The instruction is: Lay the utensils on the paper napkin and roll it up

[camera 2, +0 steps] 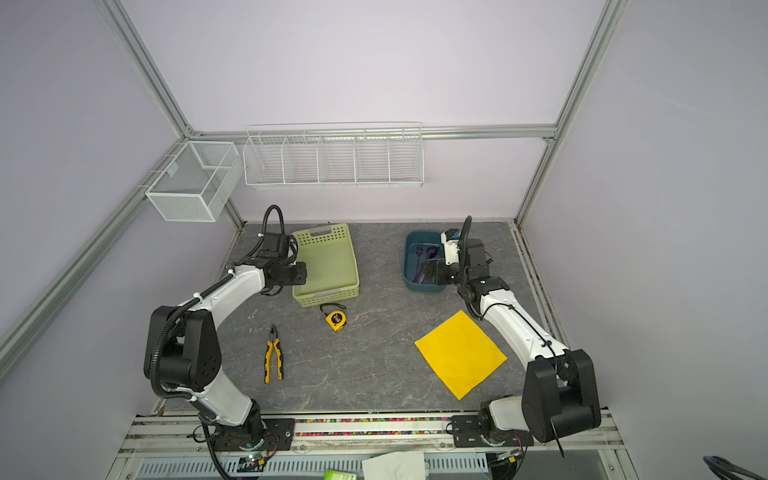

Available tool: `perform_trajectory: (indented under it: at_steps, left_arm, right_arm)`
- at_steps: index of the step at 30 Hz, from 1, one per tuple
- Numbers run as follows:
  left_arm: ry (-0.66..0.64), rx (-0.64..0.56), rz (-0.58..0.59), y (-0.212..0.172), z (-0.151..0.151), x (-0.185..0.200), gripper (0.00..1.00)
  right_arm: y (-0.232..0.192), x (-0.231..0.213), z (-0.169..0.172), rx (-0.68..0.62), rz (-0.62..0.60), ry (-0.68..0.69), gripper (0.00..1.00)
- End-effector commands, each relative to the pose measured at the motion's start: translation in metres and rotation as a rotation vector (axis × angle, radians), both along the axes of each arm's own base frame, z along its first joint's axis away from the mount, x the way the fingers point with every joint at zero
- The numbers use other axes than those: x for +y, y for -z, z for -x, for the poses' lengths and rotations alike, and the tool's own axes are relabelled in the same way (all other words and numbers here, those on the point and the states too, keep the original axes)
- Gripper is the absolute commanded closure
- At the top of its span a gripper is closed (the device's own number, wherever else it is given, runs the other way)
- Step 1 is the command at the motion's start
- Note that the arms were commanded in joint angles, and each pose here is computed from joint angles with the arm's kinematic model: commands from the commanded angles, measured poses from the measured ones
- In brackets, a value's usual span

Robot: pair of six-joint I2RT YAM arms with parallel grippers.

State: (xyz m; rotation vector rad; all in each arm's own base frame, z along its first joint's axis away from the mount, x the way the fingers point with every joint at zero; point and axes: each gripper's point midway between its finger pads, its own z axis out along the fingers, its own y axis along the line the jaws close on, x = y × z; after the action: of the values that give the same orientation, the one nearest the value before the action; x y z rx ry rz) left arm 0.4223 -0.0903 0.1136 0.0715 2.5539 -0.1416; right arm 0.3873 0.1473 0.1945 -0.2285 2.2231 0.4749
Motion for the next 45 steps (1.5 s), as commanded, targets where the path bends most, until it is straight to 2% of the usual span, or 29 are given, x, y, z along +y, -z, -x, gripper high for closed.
perform_trajectory:
  at_steps: [1,4,8,13,19,23,35,45]
  left_arm:
    - [-0.007,0.006,-0.004,-0.007,0.007,0.003,0.62]
    - [-0.010,0.008,-0.013,-0.007,0.009,0.005,0.62]
    - [-0.011,0.001,-0.021,-0.012,0.007,0.006,0.62]
    - [-0.004,-0.007,-0.021,-0.017,0.005,0.005,0.62]
    - [0.001,-0.017,-0.023,-0.022,0.004,0.005,0.61]
    - [0.006,-0.014,-0.018,-0.021,0.005,0.004,0.61]
    - [0.004,-0.034,-0.014,-0.029,0.008,0.005,0.61]
    - [0.009,-0.055,-0.001,-0.040,0.011,0.004,0.61]
  right_arm:
    - [0.026,-0.005,0.020,0.167,0.045,0.052,0.13]
    - [0.041,-0.016,0.036,0.264,0.083,0.112,0.19]
    - [0.059,-0.013,0.072,0.395,0.113,0.091,0.19]
    - [0.080,0.000,0.122,0.545,0.048,0.069,0.21]
    - [0.115,0.019,0.162,0.746,-0.068,0.044,0.24]
    - [0.132,0.027,0.171,0.794,-0.110,0.036,0.25]
    - [0.166,0.034,0.181,0.862,-0.080,0.026,0.25]
    - [0.173,0.071,0.176,0.864,-0.079,-0.044,0.25]
